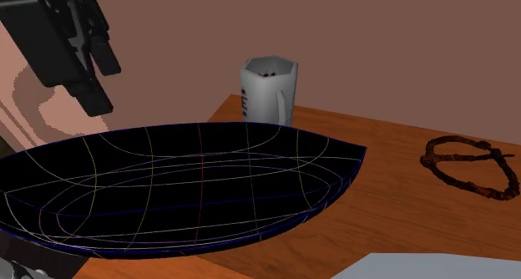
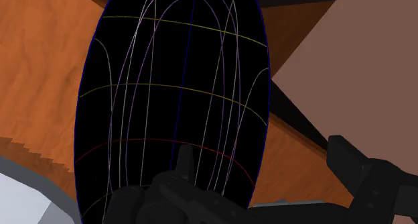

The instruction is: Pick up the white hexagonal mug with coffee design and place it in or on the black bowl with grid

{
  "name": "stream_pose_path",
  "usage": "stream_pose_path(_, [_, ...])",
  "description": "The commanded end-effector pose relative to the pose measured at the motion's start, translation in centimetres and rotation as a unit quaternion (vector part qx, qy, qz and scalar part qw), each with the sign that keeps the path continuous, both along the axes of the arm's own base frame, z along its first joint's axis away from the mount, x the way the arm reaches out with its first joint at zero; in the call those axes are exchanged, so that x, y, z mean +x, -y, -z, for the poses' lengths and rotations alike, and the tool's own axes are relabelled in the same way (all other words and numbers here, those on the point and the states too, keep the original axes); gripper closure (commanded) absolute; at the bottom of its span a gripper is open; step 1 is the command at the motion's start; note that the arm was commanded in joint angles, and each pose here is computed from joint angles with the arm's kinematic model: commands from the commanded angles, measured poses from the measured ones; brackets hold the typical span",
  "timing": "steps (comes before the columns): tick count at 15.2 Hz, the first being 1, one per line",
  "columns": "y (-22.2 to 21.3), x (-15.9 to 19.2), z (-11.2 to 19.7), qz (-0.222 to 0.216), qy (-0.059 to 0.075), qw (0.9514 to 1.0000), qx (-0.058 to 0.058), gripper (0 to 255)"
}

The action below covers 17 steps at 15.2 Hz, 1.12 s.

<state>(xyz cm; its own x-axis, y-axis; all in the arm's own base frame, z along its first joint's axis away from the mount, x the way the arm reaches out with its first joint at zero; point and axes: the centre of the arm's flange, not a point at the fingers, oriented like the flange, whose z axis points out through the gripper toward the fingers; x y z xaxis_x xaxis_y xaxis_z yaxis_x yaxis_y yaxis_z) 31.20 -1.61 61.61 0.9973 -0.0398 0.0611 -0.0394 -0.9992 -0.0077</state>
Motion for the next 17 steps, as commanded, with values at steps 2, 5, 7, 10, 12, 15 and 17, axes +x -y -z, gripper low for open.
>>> stream_pose_path(2, [-0.4, 1.3, 0.1, -0.001, -0.002, 1.0000, 0.001, 0])
stream_pose_path(5, [-1.7, 5.2, 0.3, -0.003, -0.009, 0.9999, 0.004, 0])
stream_pose_path(7, [-2.6, 7.8, 0.5, -0.005, -0.013, 0.9999, 0.006, 0])
stream_pose_path(10, [-4.0, 11.7, 0.9, -0.007, -0.020, 0.9997, 0.009, 0])
stream_pose_path(12, [-4.9, 14.3, 1.1, -0.009, -0.024, 0.9996, 0.011, 0])
stream_pose_path(15, [-6.2, 18.1, 1.5, -0.011, -0.031, 0.9994, 0.014, 0])
stream_pose_path(17, [-7.2, 20.7, 1.8, -0.013, -0.035, 0.9992, 0.016, 0])
